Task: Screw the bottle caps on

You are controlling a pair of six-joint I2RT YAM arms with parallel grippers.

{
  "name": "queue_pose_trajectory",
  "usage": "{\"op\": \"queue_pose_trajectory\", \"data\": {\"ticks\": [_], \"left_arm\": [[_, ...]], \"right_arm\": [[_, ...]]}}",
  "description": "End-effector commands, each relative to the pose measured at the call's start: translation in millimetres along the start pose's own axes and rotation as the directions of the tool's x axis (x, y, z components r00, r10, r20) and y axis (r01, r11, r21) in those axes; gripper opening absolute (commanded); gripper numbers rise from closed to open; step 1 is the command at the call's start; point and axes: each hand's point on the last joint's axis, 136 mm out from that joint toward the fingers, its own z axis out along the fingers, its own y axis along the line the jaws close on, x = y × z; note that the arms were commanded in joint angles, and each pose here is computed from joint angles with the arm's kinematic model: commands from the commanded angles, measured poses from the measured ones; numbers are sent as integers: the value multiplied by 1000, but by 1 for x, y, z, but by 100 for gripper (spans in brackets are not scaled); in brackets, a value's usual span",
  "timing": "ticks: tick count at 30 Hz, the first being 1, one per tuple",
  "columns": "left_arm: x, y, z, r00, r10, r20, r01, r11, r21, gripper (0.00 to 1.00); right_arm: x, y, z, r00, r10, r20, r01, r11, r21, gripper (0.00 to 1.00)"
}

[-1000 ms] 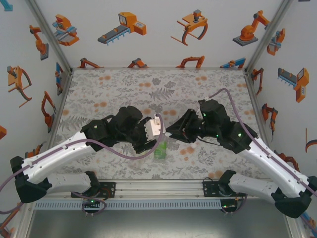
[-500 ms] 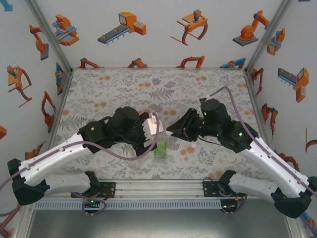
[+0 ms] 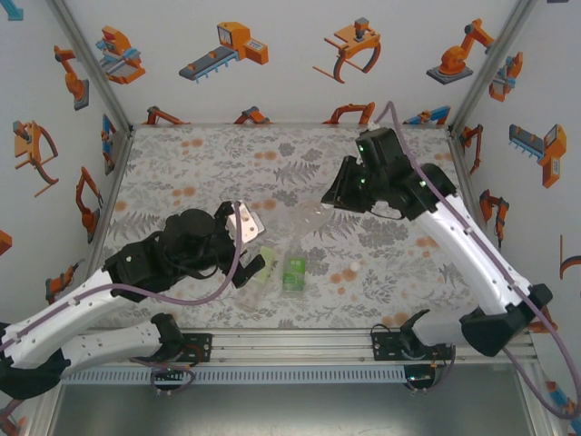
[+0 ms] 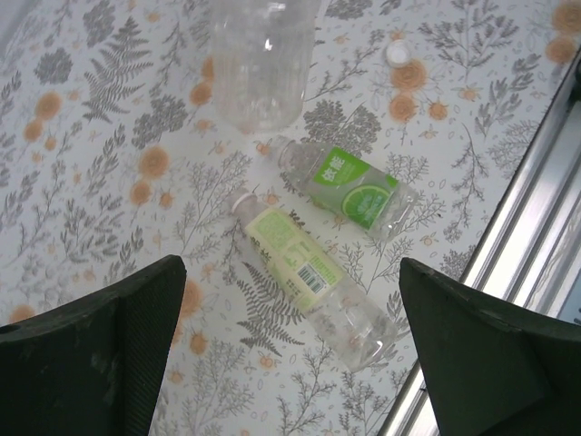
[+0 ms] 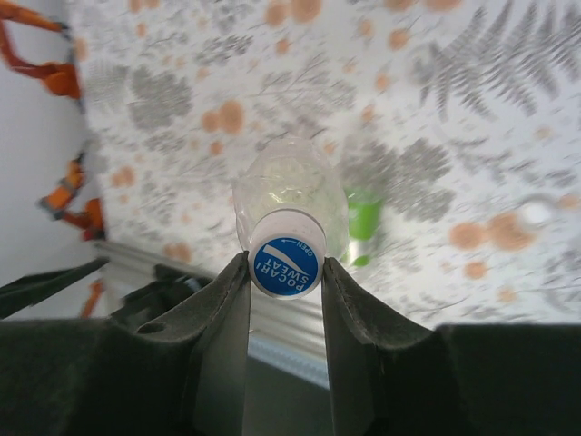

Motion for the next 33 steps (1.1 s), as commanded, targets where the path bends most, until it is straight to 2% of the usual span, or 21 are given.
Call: {"op": "queue_pose_trajectory", "data": {"ticks": [1, 7, 18, 22, 28, 33], "left_arm": [[12, 22, -7, 987, -159, 0, 158, 981, -114, 92], [34, 43, -16, 911, -412, 32, 409, 889, -207, 92], [68, 40, -10, 793, -609, 11, 594, 770, -233, 87], [72, 40, -8, 779, -627, 10, 611, 754, -241, 86], [73, 44, -12, 787, -617, 20, 600, 757, -260, 86], [72, 45, -13, 795, -606, 21, 589, 763, -265, 86]], "right_arm": [[-23, -24, 13, 982, -188, 4, 185, 971, 151, 10], [-71, -32, 58, 939, -343, 28, 325, 910, 256, 10], [-130, -51, 141, 896, -443, -9, 419, 841, 343, 11], [-141, -60, 159, 897, -440, -26, 421, 838, 347, 11], [-137, -70, 181, 905, -421, -66, 417, 846, 332, 12], [-130, -75, 189, 912, -400, -86, 405, 853, 329, 19]]}}
